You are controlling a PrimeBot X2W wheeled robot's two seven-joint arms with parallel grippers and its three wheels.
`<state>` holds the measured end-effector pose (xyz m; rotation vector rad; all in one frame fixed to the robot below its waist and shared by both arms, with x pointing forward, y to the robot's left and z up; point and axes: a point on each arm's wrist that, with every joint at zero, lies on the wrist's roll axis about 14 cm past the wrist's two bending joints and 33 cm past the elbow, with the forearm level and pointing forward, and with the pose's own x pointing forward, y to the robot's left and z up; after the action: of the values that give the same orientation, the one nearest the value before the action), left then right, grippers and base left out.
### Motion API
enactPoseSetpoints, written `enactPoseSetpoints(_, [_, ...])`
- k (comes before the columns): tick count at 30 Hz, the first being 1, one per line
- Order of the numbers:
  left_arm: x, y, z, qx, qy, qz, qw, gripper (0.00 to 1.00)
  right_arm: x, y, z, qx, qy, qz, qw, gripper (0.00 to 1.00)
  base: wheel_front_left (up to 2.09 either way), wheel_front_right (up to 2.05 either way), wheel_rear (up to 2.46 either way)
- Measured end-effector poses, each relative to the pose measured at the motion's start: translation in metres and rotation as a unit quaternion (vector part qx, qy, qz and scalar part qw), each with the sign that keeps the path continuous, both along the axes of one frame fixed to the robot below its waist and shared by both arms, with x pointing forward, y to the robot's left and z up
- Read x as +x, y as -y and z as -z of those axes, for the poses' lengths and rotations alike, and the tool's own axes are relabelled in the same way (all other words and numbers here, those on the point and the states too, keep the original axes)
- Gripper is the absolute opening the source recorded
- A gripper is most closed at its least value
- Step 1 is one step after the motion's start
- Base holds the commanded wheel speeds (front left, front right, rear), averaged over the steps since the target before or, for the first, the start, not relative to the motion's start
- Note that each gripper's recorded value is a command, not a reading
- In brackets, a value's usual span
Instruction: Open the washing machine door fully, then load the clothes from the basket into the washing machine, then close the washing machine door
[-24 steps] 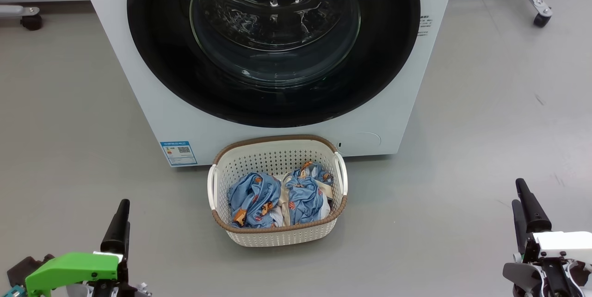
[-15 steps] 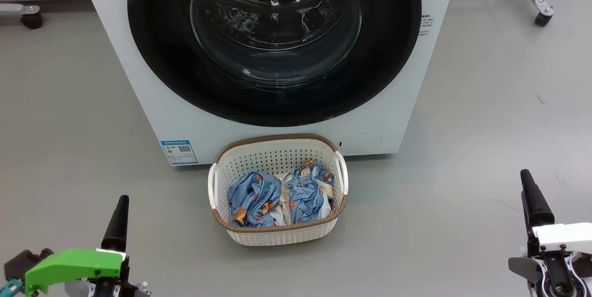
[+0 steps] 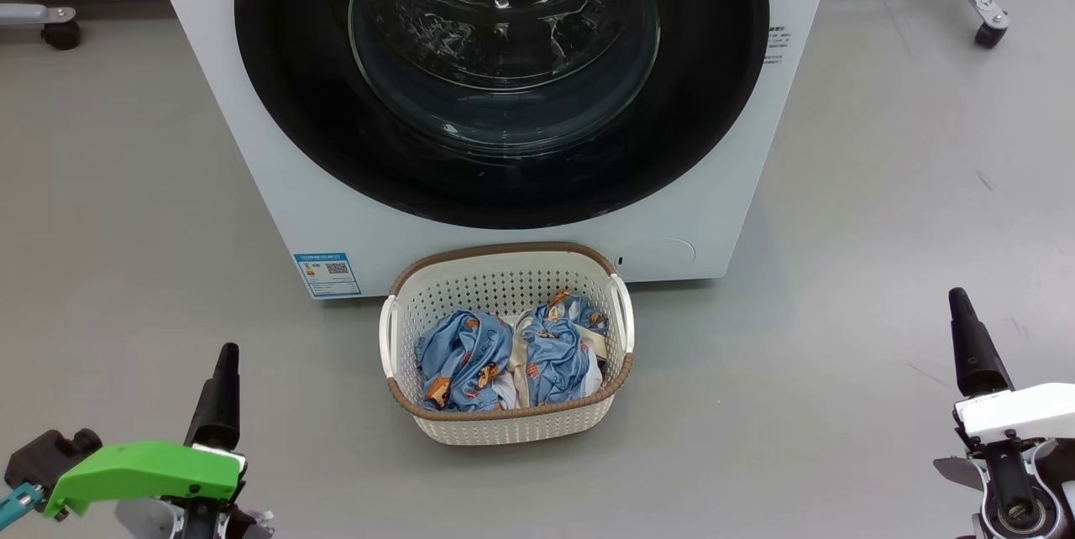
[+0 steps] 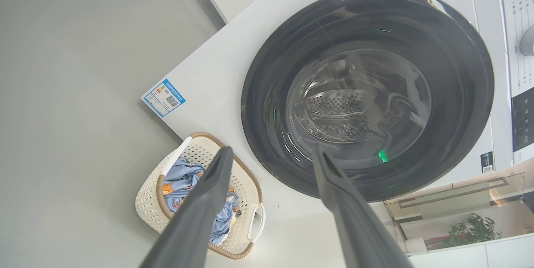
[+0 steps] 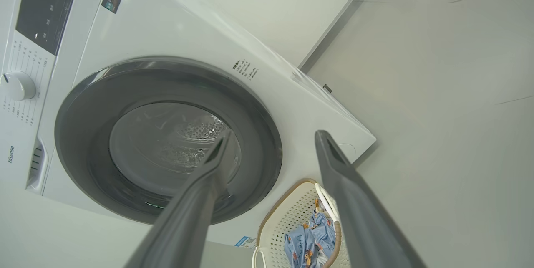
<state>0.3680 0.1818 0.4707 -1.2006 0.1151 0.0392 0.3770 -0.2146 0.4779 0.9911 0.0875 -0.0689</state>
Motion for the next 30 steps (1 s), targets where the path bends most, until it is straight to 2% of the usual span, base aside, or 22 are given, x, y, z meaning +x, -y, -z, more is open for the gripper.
enactPoseSetpoints(12, [0.003, -0.003, -0.005, 0.099, 0.016, 0.014, 0.995, 1.0, 0.005, -0.003, -0.005, -0.12, 0.005, -0.025, 0.992, 1.0, 0.0, 0.0, 0.0])
enactPoseSetpoints(30, [0.004, -0.003, -0.008, 0.261, 0.039, 0.046, 0.963, 1.0, 0.013, -0.008, -0.018, -0.279, 0.034, -0.053, 0.958, 1.0, 0.0, 0.0, 0.0])
